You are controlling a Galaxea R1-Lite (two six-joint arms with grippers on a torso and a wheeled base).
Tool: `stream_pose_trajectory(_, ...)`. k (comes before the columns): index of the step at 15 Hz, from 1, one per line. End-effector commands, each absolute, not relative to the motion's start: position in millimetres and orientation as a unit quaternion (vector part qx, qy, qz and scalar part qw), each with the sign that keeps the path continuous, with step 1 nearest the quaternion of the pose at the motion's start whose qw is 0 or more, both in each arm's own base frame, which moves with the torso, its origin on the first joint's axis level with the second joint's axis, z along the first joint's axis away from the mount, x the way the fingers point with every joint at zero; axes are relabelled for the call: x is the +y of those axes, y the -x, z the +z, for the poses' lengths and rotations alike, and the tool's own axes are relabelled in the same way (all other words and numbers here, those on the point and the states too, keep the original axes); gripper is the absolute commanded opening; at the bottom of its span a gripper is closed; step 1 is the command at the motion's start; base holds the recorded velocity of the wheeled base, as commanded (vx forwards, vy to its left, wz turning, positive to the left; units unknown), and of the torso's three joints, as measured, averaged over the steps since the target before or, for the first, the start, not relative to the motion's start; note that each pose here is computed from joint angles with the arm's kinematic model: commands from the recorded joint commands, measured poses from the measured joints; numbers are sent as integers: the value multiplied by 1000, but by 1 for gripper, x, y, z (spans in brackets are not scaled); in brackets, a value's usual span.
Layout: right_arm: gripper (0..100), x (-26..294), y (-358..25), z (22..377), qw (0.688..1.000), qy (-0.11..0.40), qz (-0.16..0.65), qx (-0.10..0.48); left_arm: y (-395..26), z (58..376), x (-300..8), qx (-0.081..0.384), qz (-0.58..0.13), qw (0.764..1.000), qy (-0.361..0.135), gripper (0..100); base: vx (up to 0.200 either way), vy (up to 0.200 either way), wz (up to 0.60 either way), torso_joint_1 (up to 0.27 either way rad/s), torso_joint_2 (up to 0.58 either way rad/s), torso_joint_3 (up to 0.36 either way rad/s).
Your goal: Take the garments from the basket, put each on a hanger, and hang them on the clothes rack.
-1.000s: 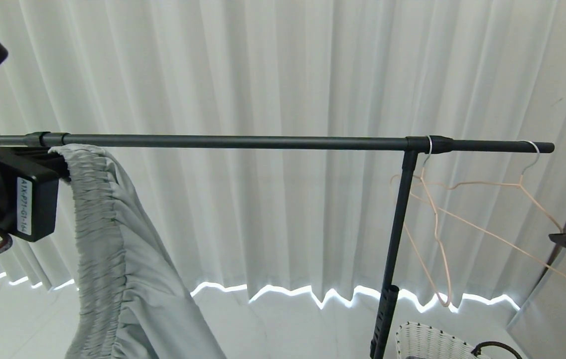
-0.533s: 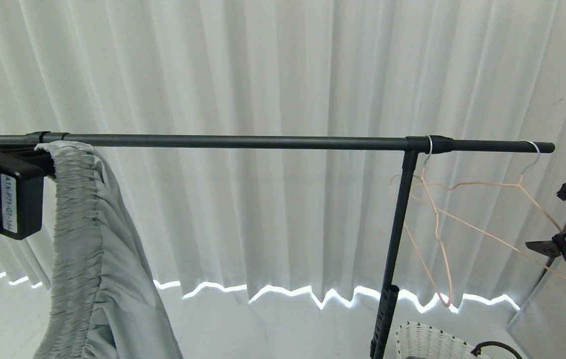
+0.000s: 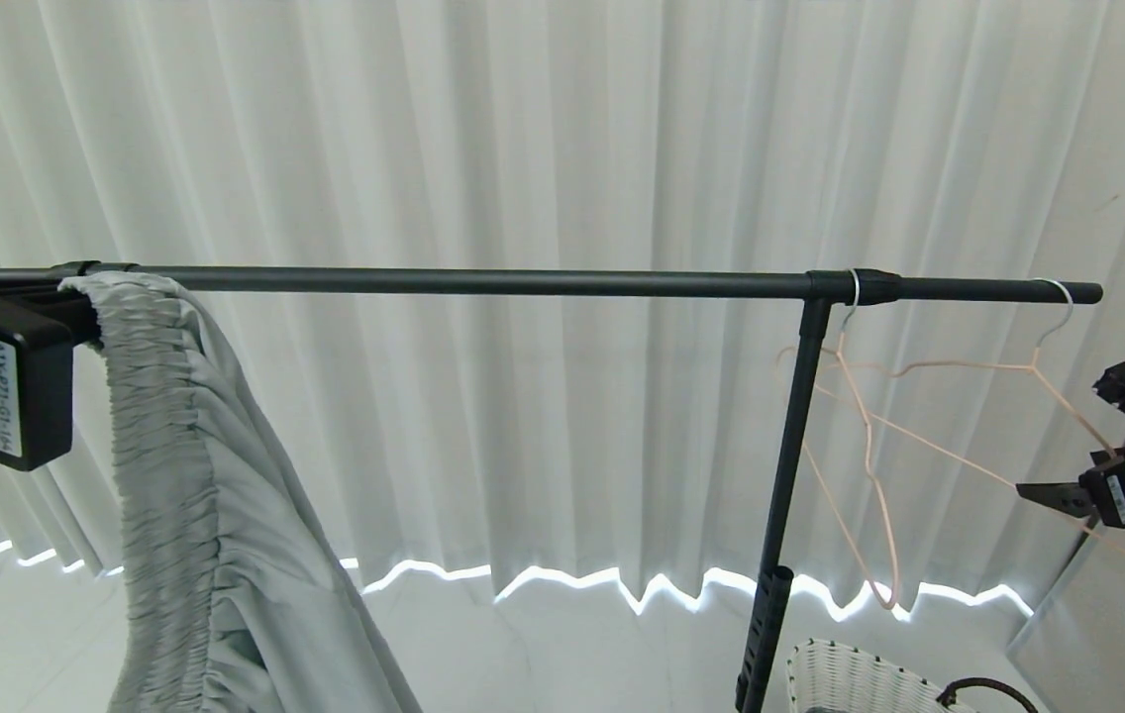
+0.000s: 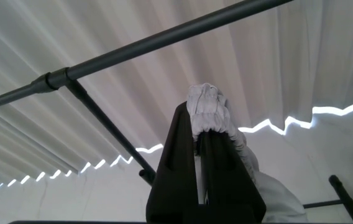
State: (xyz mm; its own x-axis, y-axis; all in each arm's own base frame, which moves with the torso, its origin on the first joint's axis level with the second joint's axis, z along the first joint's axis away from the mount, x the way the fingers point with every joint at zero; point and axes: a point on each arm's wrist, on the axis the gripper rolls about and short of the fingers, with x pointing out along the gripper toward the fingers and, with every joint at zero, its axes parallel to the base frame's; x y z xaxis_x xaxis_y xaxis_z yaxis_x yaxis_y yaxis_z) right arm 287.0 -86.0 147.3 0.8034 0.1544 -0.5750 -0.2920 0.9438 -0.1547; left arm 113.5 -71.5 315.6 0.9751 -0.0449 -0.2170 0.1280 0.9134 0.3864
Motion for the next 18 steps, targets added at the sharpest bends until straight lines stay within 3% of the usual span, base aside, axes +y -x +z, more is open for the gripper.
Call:
stream_pose_trajectory(1, 100, -82, -284, 151, 943, 120, 124, 284, -114, 315, -72, 101, -44, 973, -202, 0, 0, 0, 0, 0, 0, 0)
stream_pose_trajectory(13, 100, -61, -274, 161, 945, 108, 151, 268, -113, 315, -71, 99, -44, 973, -201, 0, 0, 0, 0, 0, 0, 0)
stream_pose_trajectory(17, 100, -63, -277, 163, 951, 85, 94, 282, -114, 315, -72, 100, -44, 973, -202, 0, 0, 0, 0, 0, 0, 0)
stream_pose_trajectory(18, 100, -60, -286, 166, 954, 51, 56, 290, -114, 315, -72, 100, -44, 973, -202, 0, 0, 0, 0, 0, 0, 0)
